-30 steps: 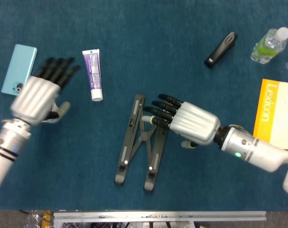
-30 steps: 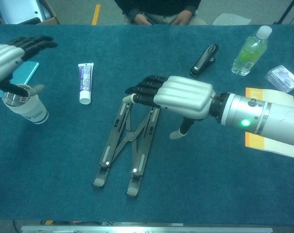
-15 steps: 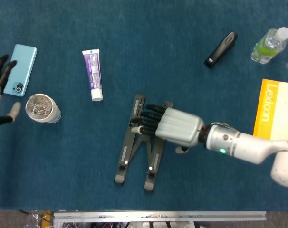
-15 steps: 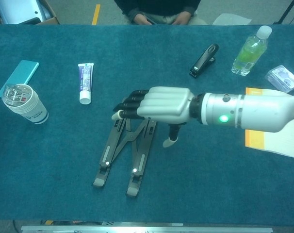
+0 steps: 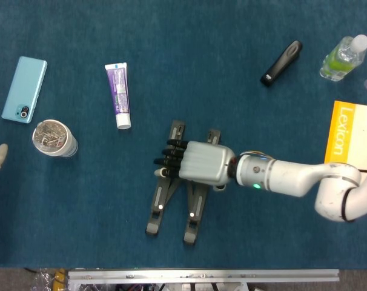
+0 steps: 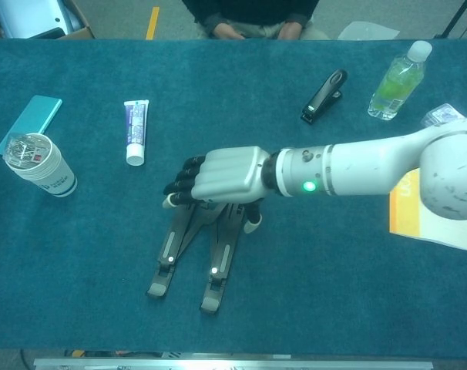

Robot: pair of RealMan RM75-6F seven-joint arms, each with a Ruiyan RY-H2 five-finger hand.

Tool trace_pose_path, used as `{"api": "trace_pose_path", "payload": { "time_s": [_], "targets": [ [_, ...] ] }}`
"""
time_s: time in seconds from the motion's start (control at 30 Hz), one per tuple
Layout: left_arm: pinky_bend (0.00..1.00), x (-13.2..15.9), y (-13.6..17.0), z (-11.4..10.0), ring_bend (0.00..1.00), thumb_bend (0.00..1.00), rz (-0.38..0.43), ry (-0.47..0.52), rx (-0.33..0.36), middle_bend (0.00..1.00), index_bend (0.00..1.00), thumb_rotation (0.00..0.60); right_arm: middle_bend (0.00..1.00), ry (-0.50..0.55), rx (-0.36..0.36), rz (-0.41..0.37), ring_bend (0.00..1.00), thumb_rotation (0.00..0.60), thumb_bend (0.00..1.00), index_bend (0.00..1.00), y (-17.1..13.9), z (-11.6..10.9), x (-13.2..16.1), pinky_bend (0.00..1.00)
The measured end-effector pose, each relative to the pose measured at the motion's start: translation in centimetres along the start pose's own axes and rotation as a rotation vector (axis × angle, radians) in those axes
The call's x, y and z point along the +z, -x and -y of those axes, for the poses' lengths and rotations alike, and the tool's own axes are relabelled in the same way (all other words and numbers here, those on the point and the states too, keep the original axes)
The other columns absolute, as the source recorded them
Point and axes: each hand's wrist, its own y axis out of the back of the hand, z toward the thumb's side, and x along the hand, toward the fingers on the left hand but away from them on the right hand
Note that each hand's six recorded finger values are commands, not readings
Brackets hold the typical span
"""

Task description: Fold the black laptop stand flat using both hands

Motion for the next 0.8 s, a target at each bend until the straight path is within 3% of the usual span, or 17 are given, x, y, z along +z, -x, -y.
{"api": "trace_pose_path", "payload": {
  "time_s": [0.37, 0.8],
  "targets": [
    [0.00, -1.6, 0.9, 0.0, 0.00, 0.34, -0.043, 0.041, 0.000, 0.00, 0.00, 0.600, 0.00, -0.041, 0.026, -0.028, 0.00, 0.600, 0.00, 0.00, 2.3, 0.8, 0.5, 0.00],
    [0.00, -1.8, 1.1, 0.3, 0.00, 0.34, -0.053, 0.064, -0.002, 0.00, 0.00, 0.600, 0.00, -0.034, 0.047, -0.038, 0.00, 0.600, 0.00, 0.00, 2.5, 1.1, 0.6, 0.00]
  ]
}}
